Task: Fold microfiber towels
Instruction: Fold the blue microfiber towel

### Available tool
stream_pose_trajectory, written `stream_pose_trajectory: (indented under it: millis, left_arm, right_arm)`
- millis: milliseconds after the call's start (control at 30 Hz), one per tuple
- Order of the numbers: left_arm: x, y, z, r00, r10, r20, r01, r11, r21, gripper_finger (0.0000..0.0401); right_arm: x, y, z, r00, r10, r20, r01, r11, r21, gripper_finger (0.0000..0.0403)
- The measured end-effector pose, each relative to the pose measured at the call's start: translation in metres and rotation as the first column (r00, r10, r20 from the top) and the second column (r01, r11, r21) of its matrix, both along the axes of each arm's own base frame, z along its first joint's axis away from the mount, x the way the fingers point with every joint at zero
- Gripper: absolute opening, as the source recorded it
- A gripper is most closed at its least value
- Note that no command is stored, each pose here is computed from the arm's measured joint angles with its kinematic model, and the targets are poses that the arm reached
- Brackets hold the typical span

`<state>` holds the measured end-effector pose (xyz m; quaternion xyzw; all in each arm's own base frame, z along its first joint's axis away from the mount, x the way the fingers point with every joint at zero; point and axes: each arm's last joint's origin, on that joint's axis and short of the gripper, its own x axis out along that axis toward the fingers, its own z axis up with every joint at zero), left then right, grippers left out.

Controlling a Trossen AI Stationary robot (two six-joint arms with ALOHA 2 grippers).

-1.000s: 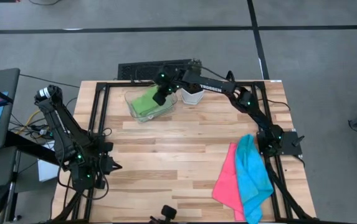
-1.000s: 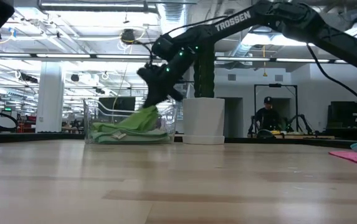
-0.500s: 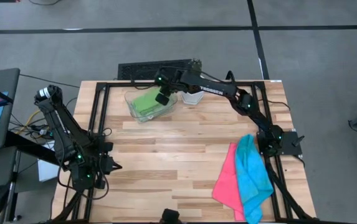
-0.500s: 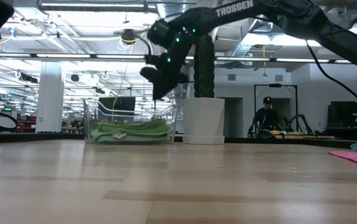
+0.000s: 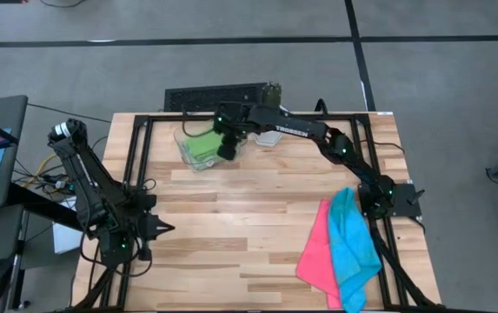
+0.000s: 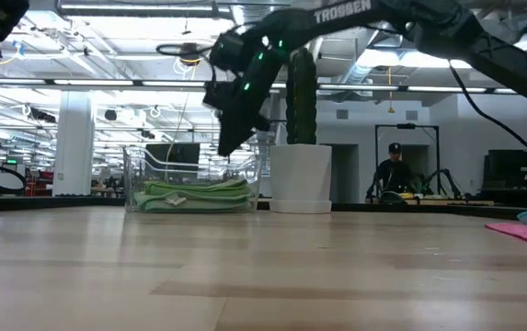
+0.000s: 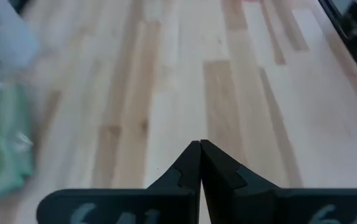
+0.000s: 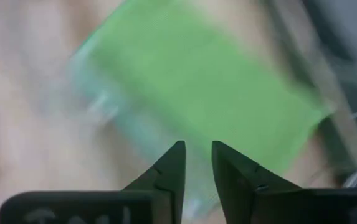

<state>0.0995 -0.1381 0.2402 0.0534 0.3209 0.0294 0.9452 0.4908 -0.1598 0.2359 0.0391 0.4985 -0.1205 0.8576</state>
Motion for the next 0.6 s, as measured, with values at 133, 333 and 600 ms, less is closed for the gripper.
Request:
stream_pose_trajectory:
  millis: [133, 333, 600]
  left_arm:
    - [0.004, 0.002, 0.005, 0.988, 0.064, 0.138, -0.072, 0.996, 0.056, 0.0]
    - [0.023, 0.005, 0.011, 0.96, 0.16, 0.229, -0.169, 0.985, 0.018, 0.0025]
    - [0.085, -0.003, 0.013, 0.968, 0.038, 0.248, -0.042, 0.999, 0.013, 0.0117]
  right_arm:
    - [-0.038, 0.037, 0.047, 0.987, 0.018, -0.162, -0.001, 0.994, 0.107, 0.0089]
    - [-0.114, 0.118, 0.12, 0.959, -0.063, -0.277, 0.081, 0.995, 0.056, 0.0093]
    - [-0.219, 0.216, 0.091, 0.9, -0.299, -0.318, 0.298, 0.953, -0.052, 0.0156]
